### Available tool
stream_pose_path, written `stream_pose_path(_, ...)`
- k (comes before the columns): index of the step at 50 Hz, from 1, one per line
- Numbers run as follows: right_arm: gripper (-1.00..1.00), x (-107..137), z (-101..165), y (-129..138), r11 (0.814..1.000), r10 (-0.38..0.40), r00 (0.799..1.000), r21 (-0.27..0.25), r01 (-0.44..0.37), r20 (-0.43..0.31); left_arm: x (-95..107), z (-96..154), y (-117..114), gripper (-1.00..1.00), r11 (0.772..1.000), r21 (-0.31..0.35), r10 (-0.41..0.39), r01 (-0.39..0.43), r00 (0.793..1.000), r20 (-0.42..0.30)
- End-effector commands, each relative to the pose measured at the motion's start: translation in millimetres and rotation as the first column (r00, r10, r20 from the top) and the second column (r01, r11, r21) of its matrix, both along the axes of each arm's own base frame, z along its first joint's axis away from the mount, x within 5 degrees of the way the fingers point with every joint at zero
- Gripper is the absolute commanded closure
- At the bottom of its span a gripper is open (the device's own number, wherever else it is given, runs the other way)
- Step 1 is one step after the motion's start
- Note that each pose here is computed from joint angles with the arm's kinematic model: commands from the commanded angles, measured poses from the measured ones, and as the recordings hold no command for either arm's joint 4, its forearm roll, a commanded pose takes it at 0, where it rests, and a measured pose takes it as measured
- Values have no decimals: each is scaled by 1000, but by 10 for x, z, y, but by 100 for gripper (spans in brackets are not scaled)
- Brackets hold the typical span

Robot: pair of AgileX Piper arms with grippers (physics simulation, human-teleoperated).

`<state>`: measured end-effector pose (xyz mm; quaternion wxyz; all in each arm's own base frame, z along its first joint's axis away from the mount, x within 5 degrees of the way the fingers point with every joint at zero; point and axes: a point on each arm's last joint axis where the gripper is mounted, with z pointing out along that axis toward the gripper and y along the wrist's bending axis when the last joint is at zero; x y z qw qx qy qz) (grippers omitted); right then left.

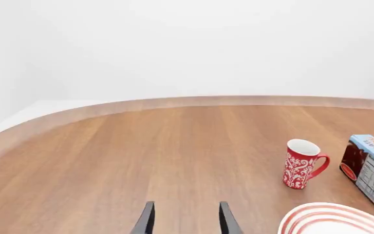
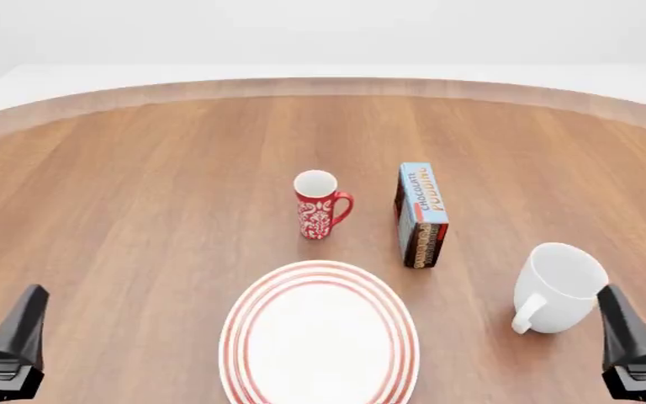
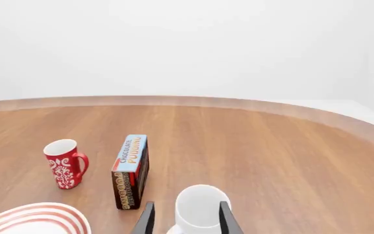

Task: Pick up the white mug and put it on the plate, and put the chocolate pudding to the right of the plate.

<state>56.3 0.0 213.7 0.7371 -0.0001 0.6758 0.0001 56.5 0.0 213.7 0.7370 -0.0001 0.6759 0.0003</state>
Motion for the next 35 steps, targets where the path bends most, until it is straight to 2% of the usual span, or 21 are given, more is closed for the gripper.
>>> stream_pose_path(1, -100, 0, 11, 0, 1000, 0, 1000, 0, 0, 2, 9, 9, 0, -100, 1000, 3, 0, 0, 1000, -3)
stream_pose_path(35, -100, -2, 5, 4, 1000, 7, 1000, 2, -7, 1, 87, 105, -39, -100, 997, 52, -56, 56, 998, -9)
